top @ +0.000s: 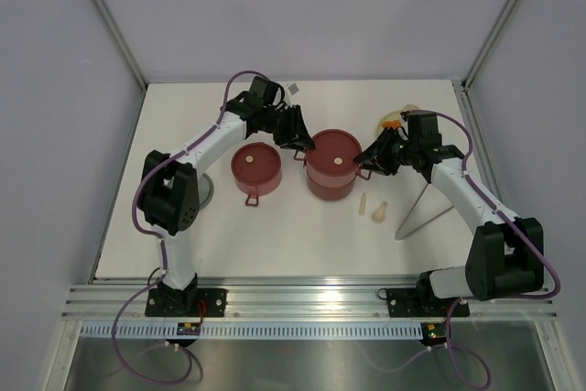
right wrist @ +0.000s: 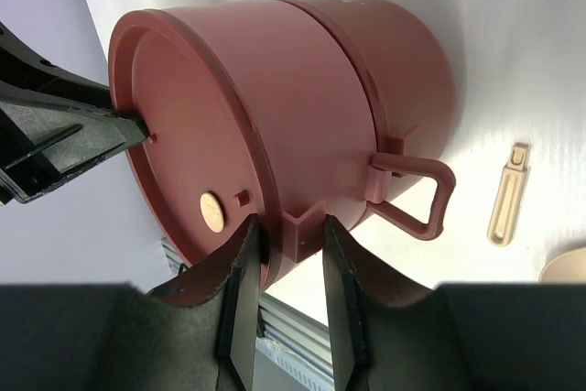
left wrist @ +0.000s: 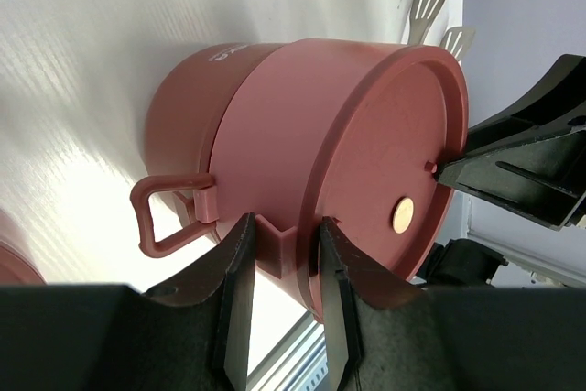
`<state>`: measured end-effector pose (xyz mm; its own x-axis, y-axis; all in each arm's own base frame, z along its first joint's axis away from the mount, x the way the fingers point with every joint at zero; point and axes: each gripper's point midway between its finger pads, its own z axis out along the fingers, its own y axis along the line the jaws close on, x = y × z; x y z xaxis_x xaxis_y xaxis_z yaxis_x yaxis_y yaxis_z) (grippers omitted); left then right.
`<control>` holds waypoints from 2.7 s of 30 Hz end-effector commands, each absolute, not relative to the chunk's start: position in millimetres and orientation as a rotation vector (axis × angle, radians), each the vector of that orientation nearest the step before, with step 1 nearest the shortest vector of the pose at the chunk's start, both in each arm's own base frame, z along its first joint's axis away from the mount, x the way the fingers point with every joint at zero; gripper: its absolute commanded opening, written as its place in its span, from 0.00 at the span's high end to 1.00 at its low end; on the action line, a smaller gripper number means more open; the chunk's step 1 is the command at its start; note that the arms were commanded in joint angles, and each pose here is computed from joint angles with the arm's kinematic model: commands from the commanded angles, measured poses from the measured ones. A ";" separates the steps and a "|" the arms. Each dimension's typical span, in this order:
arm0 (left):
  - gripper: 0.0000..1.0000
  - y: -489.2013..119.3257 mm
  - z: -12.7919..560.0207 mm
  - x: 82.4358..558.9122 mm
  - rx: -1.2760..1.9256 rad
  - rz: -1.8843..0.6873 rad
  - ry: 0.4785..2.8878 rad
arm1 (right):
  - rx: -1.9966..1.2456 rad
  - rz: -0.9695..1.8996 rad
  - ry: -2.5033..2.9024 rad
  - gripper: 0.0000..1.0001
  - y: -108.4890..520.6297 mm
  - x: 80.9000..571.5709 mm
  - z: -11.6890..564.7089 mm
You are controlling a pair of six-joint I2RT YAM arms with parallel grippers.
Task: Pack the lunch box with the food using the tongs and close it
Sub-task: Place the packing box into the packing box.
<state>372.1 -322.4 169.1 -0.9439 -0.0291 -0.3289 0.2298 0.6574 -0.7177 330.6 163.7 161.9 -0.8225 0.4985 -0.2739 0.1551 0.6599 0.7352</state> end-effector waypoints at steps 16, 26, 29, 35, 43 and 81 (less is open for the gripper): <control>1.00 -328.3 188.3 367.9 0.243 -1.144 2.544 | 0.477 1.051 2.454 1.00 177.2 327.3 169.1; 1.00 -321.0 161.2 361.4 0.201 -1.110 2.616 | 0.488 0.974 2.495 1.00 169.5 326.5 154.0; 1.00 -318.8 157.3 357.5 0.195 -1.107 2.622 | 0.498 0.969 2.503 1.00 169.0 325.9 150.2; 1.00 -314.2 155.8 351.0 0.191 -1.091 2.628 | 0.503 0.958 2.493 1.00 168.1 330.1 151.4; 1.00 -310.1 147.0 346.7 0.181 -1.074 2.640 | 0.502 0.931 2.507 1.00 166.6 333.0 145.1; 0.82 -302.0 161.5 327.3 0.197 -1.094 2.631 | 0.503 0.902 2.443 0.56 163.8 351.8 159.3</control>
